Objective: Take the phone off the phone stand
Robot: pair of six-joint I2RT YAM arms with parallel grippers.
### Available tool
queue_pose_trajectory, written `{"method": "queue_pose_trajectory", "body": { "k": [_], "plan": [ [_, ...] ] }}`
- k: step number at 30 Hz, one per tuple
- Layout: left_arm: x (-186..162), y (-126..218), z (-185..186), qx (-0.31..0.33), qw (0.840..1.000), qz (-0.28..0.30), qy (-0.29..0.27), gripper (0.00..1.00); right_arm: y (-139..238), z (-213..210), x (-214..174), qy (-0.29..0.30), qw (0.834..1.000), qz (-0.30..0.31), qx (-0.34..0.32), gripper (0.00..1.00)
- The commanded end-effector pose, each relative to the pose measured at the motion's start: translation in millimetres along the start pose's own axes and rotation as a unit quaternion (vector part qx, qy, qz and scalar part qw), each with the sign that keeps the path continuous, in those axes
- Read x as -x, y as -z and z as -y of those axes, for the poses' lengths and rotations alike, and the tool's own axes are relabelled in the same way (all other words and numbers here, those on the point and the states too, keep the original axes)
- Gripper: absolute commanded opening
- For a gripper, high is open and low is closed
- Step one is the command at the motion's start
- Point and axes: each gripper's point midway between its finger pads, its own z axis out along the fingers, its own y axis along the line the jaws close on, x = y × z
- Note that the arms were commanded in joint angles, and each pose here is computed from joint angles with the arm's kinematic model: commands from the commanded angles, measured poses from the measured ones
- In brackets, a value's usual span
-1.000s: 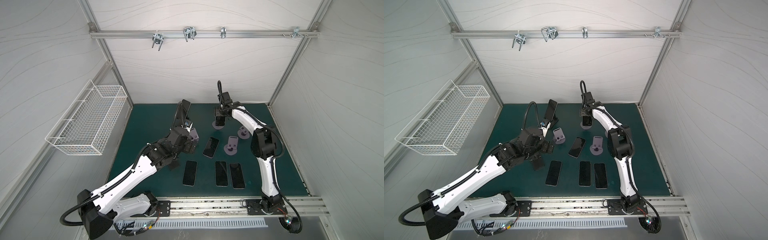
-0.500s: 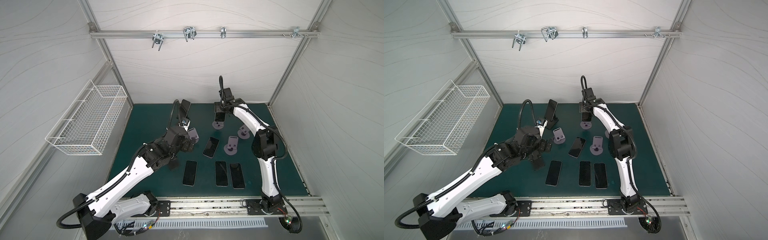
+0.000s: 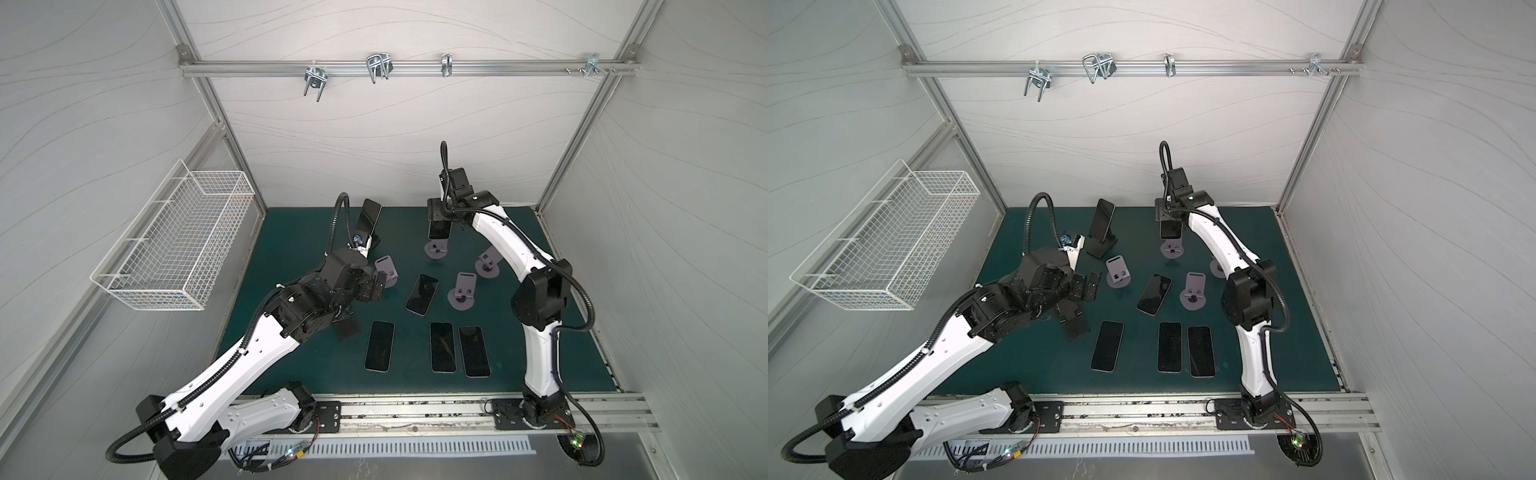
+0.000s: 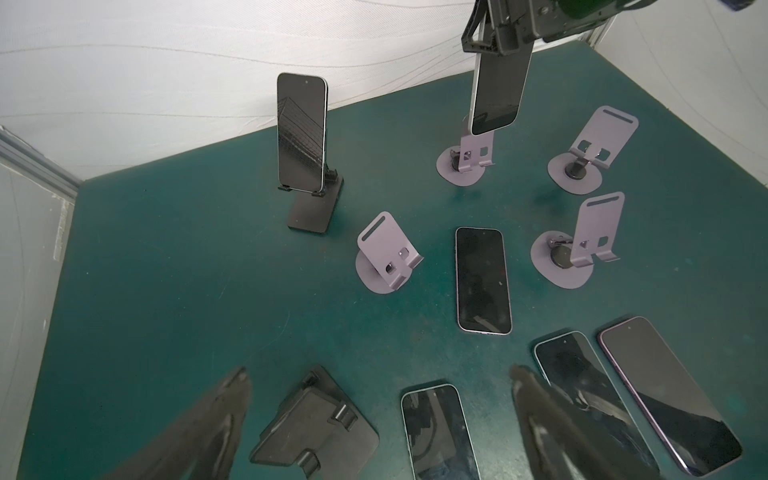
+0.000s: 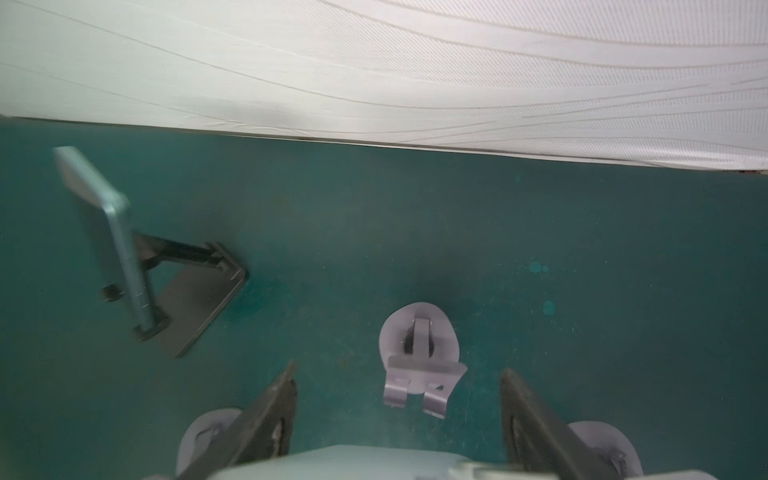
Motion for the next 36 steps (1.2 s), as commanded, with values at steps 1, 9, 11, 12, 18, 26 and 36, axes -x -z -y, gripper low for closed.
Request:
{"method": "queue_pose_trajectory", "body": {
  "k": [1,9,11,12,18,26,36],
  "plan": [
    [13,21,-4,-0.012,0.999,0.02,0.032,0.99,47,-13,15,0.013,0.999,0.027,0.013,0.64],
    [1,39,-5,-0.036,0.998,0.014,0.057,0.99,92,-35,-3,0.011,0.999,0.016,0.03,0.63],
    [-3,42,-4,-0.045,0.997,0.01,0.062,0.99,104,-36,-10,0.006,0.999,0.011,0.029,0.63],
    [-5,44,-3,-0.05,0.997,0.009,0.064,0.99,109,-36,-14,0.002,1.0,0.008,0.029,0.63],
    [-11,51,0,-0.069,0.995,0.004,0.065,0.99,140,-28,-43,-0.031,0.999,-0.014,0.032,0.62],
    [-18,51,9,-0.098,0.992,-0.004,0.074,0.99,178,8,-86,-0.049,0.998,-0.048,-0.002,0.62],
    [-27,47,19,-0.123,0.99,-0.015,0.073,0.99,220,56,-141,-0.087,0.99,-0.101,-0.034,0.61]
  ]
}}
